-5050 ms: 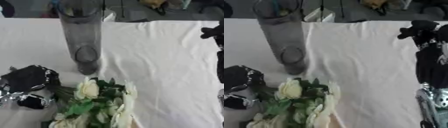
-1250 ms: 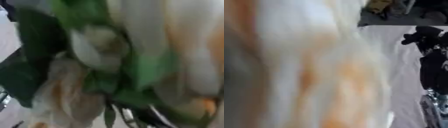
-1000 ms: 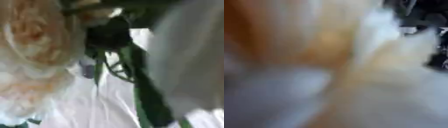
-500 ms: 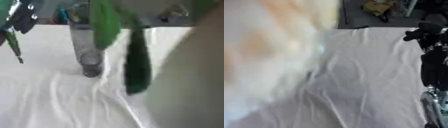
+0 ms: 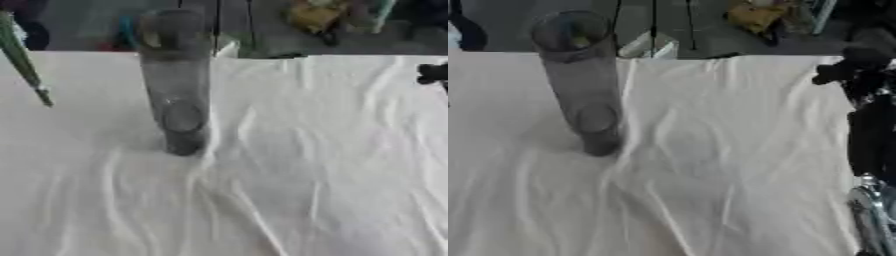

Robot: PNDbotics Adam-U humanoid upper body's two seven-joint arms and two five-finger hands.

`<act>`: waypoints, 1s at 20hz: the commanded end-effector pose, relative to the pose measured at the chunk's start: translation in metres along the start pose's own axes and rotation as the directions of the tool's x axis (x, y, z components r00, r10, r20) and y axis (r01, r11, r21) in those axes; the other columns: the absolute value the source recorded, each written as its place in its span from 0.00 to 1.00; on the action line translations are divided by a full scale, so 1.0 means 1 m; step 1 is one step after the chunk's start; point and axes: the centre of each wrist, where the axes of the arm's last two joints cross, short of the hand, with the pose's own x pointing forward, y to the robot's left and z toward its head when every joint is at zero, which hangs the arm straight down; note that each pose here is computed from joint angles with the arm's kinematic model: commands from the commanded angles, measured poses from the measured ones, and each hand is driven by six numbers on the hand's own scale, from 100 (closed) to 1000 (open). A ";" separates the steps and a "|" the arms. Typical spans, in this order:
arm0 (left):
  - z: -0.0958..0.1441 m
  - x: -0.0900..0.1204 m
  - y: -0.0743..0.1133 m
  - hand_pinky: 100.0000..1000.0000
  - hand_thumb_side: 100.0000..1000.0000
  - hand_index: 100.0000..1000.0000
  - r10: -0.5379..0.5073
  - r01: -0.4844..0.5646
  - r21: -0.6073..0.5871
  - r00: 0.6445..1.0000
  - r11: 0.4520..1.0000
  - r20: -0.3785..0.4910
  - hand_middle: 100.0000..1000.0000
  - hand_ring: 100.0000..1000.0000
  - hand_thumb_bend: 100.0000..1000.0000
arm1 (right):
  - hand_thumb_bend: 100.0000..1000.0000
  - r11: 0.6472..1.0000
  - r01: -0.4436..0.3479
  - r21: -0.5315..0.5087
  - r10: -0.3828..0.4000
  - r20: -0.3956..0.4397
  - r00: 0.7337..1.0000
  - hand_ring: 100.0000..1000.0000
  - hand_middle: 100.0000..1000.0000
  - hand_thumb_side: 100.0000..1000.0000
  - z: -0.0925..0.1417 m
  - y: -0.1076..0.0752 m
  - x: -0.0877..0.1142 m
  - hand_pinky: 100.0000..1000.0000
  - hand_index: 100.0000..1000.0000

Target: Arrange flowers into the vase.

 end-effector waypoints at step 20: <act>-0.032 0.027 0.017 0.00 0.66 0.00 0.129 -0.137 0.259 0.991 0.956 0.046 0.00 0.00 0.14 | 0.00 0.998 -0.030 0.050 0.029 0.036 0.999 0.50 0.48 1.00 -0.006 -0.005 0.007 0.72 0.68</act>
